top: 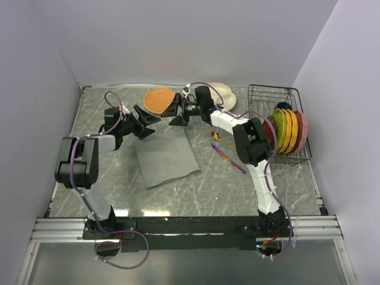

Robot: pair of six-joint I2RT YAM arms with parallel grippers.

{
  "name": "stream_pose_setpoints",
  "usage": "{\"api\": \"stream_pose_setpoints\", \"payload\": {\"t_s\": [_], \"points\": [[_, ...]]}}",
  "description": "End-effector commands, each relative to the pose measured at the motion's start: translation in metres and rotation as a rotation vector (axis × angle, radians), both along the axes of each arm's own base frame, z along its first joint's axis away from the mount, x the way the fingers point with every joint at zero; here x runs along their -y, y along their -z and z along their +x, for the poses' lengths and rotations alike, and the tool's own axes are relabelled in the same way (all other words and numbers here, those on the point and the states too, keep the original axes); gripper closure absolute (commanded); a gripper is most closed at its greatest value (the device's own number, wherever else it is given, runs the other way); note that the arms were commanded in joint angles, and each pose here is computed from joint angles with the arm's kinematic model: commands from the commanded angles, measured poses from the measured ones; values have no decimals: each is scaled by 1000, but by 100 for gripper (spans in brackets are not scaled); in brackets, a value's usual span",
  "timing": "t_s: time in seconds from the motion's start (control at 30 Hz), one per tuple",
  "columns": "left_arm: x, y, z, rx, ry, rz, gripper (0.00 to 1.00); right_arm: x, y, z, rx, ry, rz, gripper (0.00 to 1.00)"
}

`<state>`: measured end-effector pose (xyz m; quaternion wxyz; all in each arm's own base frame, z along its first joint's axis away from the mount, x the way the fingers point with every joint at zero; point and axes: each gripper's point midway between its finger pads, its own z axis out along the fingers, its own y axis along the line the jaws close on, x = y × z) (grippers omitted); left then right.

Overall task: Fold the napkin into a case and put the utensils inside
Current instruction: Smooth out the square-folded napkin at the center of the board.

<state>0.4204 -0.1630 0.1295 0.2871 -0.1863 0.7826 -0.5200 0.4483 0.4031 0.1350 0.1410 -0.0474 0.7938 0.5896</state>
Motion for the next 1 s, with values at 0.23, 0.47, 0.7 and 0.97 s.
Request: {"api": "stream_pose_setpoints", "payload": {"t_s": [0.23,0.47,0.7,0.97], "points": [[15,13,17,5,45,-149,1,-13,29,-7,-158,68,13,0],[5,65,11,-97,15,-130,1,6,90,1,-215,127,-107,0],[-28,90,-2,-165,-36,-93,1,34,123,-5,-286,179,-185,0],[-65,85,-30,-183,-29,-48,1,40,125,-2,-327,236,-207,0]]}}
